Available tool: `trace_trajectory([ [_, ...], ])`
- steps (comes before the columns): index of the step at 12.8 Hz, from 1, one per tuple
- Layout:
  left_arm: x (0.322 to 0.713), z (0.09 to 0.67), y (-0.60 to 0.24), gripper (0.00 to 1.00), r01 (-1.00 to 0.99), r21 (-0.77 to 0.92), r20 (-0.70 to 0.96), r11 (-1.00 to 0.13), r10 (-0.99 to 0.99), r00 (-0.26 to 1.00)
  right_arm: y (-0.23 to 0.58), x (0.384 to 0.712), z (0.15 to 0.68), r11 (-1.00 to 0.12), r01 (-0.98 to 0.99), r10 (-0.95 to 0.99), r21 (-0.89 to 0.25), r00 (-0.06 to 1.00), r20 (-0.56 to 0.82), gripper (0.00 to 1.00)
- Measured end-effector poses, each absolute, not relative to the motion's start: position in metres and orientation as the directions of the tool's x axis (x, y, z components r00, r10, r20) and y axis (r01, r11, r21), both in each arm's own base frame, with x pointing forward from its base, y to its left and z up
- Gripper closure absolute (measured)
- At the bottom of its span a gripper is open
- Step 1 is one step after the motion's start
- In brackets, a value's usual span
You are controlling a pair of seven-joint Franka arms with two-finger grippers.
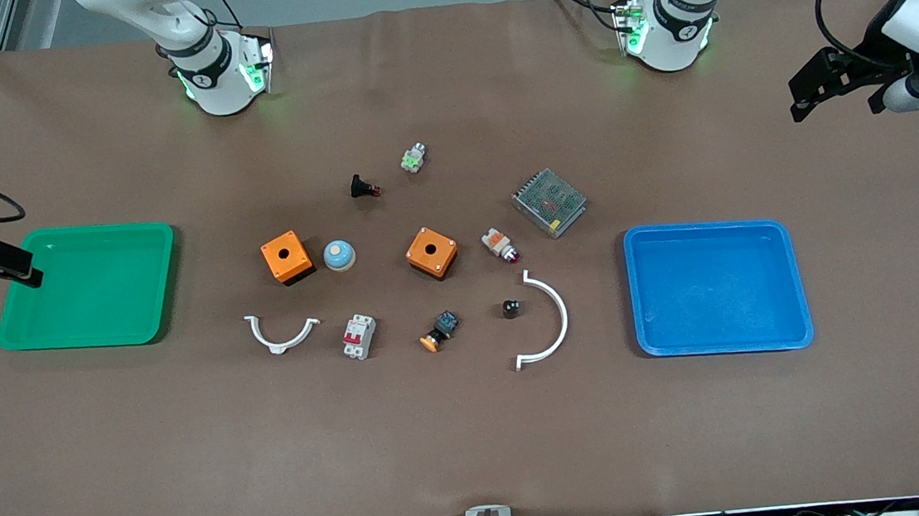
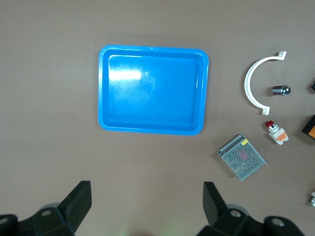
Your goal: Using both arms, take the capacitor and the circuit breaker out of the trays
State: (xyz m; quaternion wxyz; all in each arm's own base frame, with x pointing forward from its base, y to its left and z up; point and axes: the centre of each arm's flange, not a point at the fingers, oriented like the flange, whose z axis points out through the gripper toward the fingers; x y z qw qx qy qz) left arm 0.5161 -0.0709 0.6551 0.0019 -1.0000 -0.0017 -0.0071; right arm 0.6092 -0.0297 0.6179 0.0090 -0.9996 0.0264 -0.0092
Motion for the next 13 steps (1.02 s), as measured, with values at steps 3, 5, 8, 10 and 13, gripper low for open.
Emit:
trace_trajectory([
  [3,0.517,0.654,-0.071,0.0,0.003,-0.002,0.014,-1.0,0.003,1.0,-0.026,0.599,0.619,-0.997,-0.072,-0.073,-0.028,0.997,0.01,0.0],
  [5,0.517,0.653,-0.071,0.0,0.003,-0.002,0.013,-1.0,0.003,1.0,-0.026,0.595,0.619,-0.997,-0.066,-0.066,-0.03,0.998,0.008,0.0],
  [8,0.519,0.651,-0.071,0.0,0.003,-0.003,0.008,-1.0,0.003,1.0,-0.027,0.584,0.626,-0.998,-0.049,-0.049,-0.037,0.999,0.013,0.0],
  [10,0.519,0.651,-0.071,0.0,0.004,-0.003,0.009,-1.0,0.004,1.0,-0.028,0.574,0.628,-0.999,-0.033,-0.034,-0.042,0.999,0.015,0.0],
  [13,0.52,0.655,-0.068,0.0,0.009,-0.001,0.019,-1.0,0.009,1.0,-0.03,0.566,0.625,-0.998,-0.033,-0.034,-0.048,0.999,0.021,0.0],
])
